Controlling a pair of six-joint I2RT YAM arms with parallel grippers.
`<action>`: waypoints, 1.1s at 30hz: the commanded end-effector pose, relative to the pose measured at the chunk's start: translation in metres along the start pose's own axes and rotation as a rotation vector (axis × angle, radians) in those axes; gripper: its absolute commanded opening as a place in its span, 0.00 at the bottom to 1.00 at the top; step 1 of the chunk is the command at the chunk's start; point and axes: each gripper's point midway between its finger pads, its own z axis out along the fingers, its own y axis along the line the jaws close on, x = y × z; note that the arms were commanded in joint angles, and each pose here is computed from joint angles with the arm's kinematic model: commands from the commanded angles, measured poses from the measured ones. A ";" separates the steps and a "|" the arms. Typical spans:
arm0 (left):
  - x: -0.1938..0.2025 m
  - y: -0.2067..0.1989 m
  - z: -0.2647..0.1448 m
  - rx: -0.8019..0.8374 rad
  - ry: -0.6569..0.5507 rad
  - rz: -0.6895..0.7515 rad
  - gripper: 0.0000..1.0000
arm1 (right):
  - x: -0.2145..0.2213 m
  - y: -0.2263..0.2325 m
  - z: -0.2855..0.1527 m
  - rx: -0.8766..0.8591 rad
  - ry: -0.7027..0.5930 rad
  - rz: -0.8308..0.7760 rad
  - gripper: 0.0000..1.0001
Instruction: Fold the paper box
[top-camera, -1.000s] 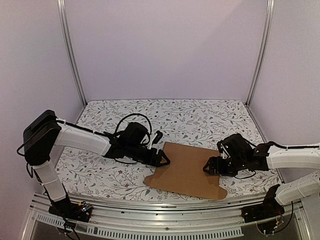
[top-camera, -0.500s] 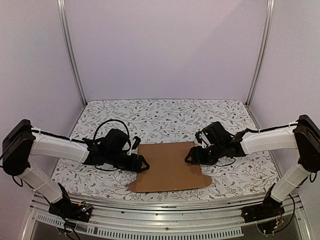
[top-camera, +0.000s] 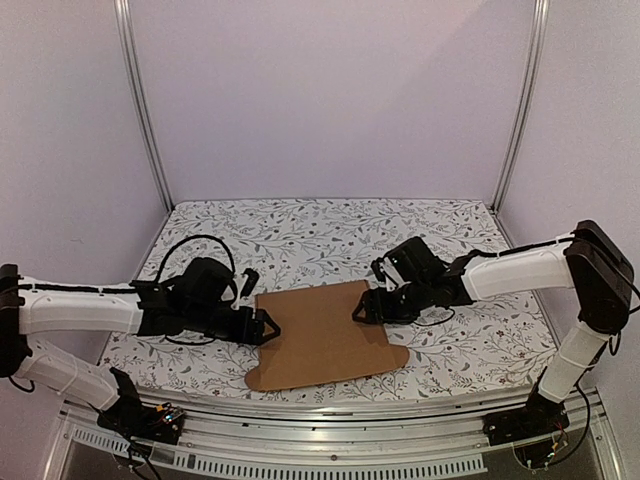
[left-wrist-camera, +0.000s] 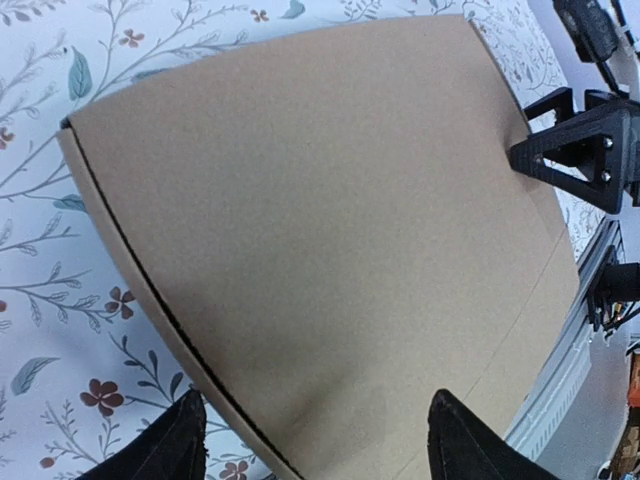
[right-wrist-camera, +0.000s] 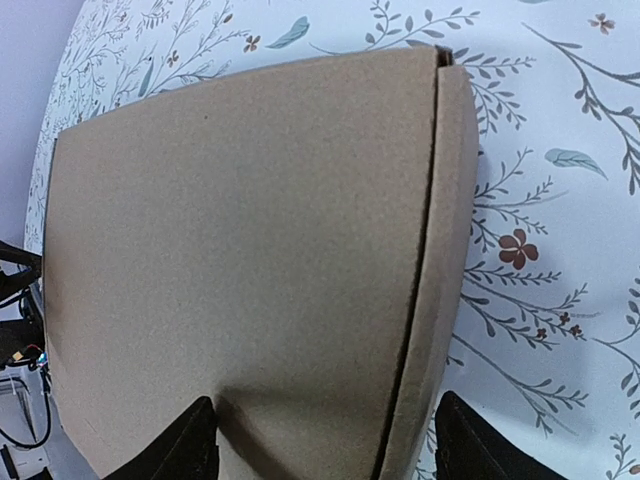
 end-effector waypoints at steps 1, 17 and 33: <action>-0.010 0.001 -0.018 -0.012 -0.059 0.011 0.75 | 0.003 -0.001 -0.013 0.045 0.019 -0.051 0.74; 0.001 0.008 -0.014 0.051 -0.058 -0.104 0.84 | -0.002 -0.028 -0.019 0.021 0.021 0.000 0.61; 0.002 0.016 -0.006 0.132 -0.065 -0.203 0.94 | 0.006 -0.044 -0.024 0.016 0.020 0.036 0.17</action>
